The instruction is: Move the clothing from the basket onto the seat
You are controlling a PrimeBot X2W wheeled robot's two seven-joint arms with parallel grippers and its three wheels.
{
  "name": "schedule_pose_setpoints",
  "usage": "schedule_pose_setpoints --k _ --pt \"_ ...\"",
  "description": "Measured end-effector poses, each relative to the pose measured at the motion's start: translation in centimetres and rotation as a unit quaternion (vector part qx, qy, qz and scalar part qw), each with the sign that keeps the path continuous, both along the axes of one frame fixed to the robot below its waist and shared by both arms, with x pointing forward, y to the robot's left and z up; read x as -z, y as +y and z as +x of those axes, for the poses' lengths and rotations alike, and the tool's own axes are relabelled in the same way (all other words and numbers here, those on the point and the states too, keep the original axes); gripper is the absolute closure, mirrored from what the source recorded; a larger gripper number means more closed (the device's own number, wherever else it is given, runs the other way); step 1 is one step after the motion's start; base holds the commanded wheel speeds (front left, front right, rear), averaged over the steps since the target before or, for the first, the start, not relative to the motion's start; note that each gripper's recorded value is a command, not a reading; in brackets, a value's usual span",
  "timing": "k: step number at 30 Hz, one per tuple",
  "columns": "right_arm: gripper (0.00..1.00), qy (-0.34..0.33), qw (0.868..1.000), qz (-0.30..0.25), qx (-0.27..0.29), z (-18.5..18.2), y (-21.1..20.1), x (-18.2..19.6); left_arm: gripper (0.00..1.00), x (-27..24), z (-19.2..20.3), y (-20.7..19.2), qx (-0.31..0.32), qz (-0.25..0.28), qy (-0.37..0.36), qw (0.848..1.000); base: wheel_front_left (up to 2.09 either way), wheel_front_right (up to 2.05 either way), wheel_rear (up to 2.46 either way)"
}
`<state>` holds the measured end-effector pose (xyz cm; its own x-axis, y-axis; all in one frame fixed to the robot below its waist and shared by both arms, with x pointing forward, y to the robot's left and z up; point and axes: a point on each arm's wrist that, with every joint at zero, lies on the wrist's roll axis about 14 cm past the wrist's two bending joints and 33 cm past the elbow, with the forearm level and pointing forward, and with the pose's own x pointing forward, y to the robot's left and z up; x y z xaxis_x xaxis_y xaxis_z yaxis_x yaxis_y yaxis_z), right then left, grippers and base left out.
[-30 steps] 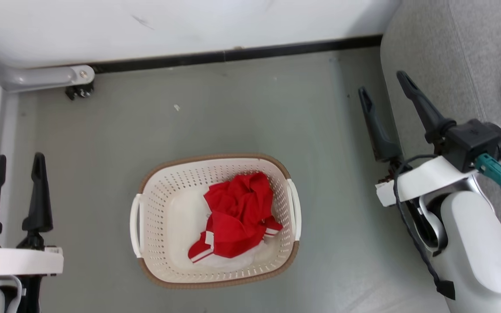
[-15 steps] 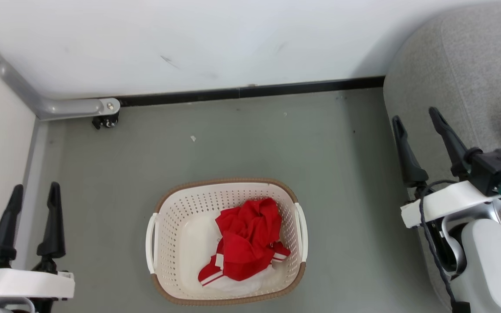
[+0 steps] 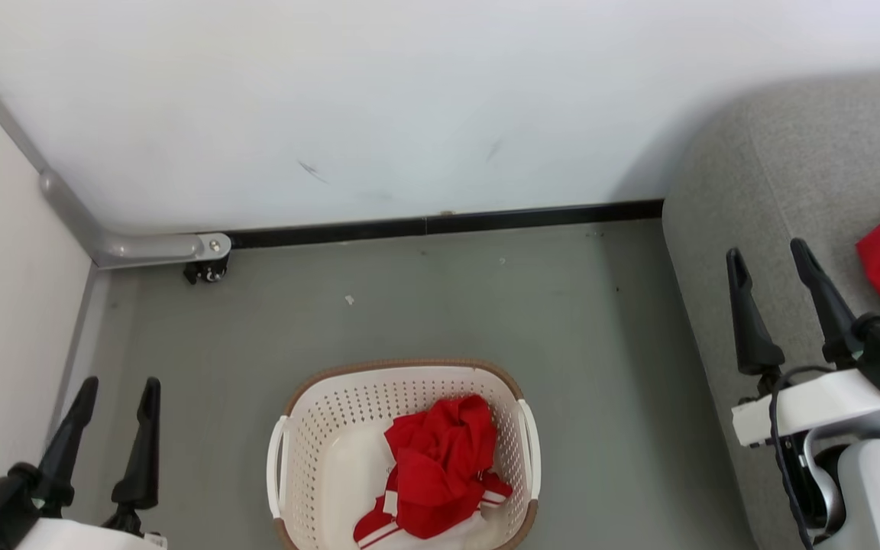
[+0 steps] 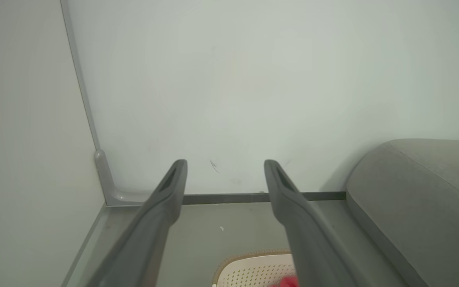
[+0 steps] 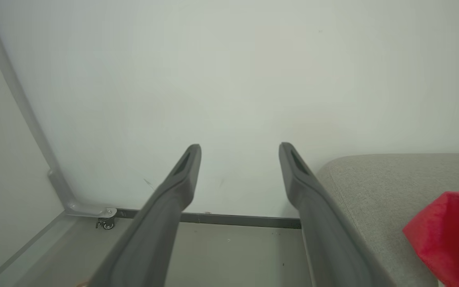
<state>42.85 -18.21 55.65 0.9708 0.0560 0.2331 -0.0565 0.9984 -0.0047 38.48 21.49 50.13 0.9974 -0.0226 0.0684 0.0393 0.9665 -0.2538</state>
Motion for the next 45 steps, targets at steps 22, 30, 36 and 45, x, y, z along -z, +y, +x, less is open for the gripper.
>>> schedule_pose_setpoints --k 22,30,36,45 --pt "0.00 -0.009 1.000 0.012 0.007 -5.1 -0.5 -0.8 0.00 -0.1 -5.0 -0.1 0.000 0.005 0.002 1.000 0.00 0.00 0.00" --pt "0.00 -0.011 1.000 0.015 0.008 -6.1 -0.6 -0.9 0.00 -0.2 -6.0 -0.2 0.000 0.004 0.001 1.000 0.00 0.00 0.00" --pt "0.00 -0.010 1.000 0.015 0.010 -6.4 -0.7 -0.8 0.00 -0.3 -6.0 -0.4 0.003 0.006 -0.002 1.000 0.00 0.00 0.00" --pt "0.00 -0.009 1.000 0.014 0.010 -6.2 -0.7 -0.7 0.00 0.2 -6.2 -0.5 0.005 0.006 0.007 1.000 0.00 0.00 0.00"
